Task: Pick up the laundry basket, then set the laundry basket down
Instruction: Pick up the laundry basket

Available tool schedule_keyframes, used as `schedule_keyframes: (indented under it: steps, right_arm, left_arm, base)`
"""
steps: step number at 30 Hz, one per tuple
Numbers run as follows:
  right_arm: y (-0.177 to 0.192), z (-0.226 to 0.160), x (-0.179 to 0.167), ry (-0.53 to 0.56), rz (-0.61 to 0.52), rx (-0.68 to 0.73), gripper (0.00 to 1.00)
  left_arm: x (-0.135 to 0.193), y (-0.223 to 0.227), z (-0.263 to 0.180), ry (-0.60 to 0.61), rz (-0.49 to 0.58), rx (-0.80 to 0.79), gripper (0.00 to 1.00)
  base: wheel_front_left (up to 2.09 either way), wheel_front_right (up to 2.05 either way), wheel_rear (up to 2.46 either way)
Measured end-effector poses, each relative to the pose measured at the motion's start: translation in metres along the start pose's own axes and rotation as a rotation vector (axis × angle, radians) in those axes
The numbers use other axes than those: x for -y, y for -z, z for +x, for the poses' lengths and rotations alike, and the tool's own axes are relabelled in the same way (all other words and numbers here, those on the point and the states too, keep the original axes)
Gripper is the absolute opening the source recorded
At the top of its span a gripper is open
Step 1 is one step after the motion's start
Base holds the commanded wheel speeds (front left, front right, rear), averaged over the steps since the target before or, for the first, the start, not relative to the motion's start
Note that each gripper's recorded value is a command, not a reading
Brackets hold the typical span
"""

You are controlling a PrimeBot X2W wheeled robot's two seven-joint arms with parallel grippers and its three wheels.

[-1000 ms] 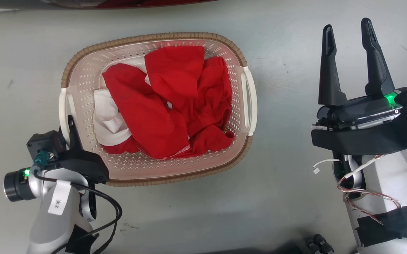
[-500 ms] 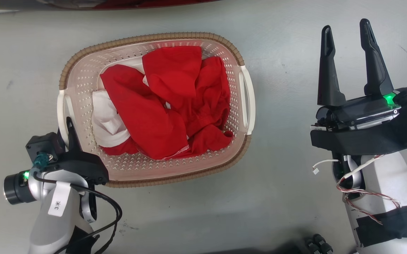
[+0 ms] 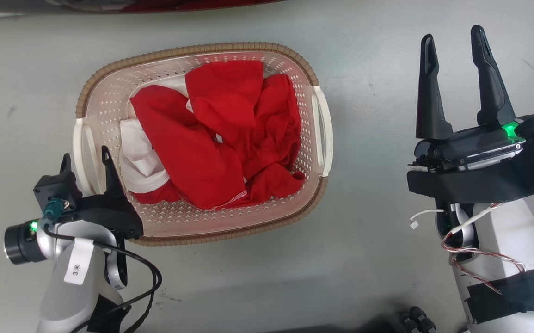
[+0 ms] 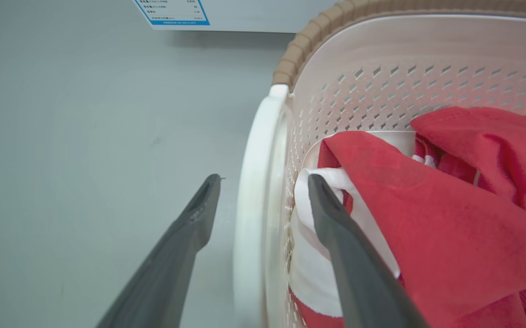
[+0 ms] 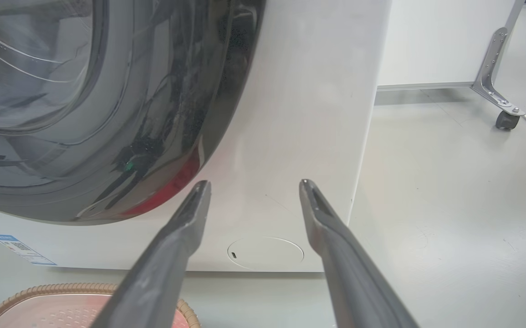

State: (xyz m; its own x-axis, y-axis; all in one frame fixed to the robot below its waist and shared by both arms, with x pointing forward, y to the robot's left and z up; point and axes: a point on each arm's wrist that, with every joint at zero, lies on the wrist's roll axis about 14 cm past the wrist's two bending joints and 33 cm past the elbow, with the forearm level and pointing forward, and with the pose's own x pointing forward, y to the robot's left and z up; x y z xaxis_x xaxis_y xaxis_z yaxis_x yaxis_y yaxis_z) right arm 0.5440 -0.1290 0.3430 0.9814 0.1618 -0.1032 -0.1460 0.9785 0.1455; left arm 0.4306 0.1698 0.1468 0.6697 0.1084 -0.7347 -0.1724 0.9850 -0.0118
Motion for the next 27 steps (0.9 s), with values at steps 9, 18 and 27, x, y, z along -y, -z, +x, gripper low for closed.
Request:
schedule_keyframes:
  steps: [9, 18, 27]
  right_arm:
    - [-0.009, -0.001, 0.004, 0.015, -0.003, 0.012, 1.0]
    - [-0.017, -0.009, 0.001, 0.018, -0.004, 0.007, 1.0]
    - [-0.028, -0.033, 0.001, 0.036, -0.01, -0.015, 1.0]
  left_arm:
    - [0.006, -0.035, -0.001, 0.025, 0.035, 0.1, 1.0]
    - [0.016, -0.077, -0.014, 0.059, 0.067, 0.221, 1.0]
    - [0.031, -0.114, -0.052, 0.116, 0.087, 0.341, 1.0]
  base:
    - [0.0, 0.0, 0.0]
    - [0.0, 0.0, 0.0]
    - [0.0, 0.0, 0.0]
